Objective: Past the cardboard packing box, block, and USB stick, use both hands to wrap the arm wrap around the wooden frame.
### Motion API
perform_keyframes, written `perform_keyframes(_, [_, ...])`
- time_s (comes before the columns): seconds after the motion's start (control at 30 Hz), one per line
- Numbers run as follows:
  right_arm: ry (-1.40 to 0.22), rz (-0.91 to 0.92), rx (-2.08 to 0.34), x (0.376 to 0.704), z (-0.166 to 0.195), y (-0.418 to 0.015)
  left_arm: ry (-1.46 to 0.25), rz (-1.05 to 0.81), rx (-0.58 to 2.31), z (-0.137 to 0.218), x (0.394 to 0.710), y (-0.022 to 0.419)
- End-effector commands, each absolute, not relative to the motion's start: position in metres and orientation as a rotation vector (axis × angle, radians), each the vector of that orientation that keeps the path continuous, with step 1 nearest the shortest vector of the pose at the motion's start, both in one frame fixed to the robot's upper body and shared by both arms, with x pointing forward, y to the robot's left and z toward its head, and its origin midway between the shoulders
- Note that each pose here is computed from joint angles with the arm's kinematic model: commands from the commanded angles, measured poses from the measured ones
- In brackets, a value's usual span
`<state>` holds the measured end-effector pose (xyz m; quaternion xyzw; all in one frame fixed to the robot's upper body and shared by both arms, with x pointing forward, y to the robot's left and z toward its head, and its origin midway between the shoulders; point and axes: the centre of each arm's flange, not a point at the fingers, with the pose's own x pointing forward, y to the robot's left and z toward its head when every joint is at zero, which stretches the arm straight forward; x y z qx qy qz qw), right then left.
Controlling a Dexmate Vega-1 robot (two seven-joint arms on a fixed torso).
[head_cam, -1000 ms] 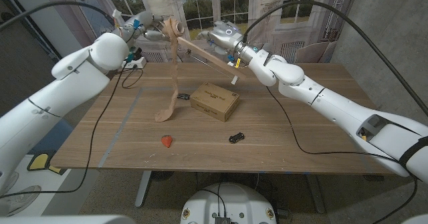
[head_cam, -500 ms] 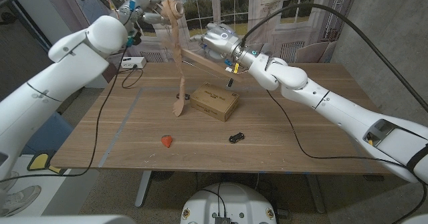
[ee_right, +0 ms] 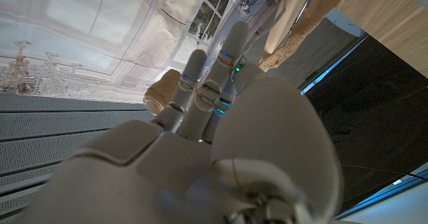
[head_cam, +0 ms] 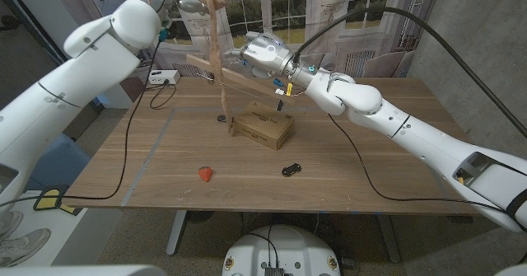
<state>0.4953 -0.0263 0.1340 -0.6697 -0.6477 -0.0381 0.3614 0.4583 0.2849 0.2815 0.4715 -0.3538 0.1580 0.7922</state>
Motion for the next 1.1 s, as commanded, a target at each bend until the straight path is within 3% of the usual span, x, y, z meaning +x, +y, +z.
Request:
perform_keyframes(0.03, [-1.696, -0.059, -1.748, 0.485, 0.120, -0.021, -0.775, 0.402, 1.055, 0.313, 0.445, 0.265])
perform_keyframes(0.53, [-1.794, -0.042, -1.719, 0.466, 0.127, -0.001, -0.812, 0.485, 0.987, 0.322, 0.458, 0.259])
perform_keyframes(1.1, [-1.819, -0.076, -1.569, 0.446, 0.150, -0.023, -0.742, 0.504, 0.988, 0.306, 0.478, 0.269])
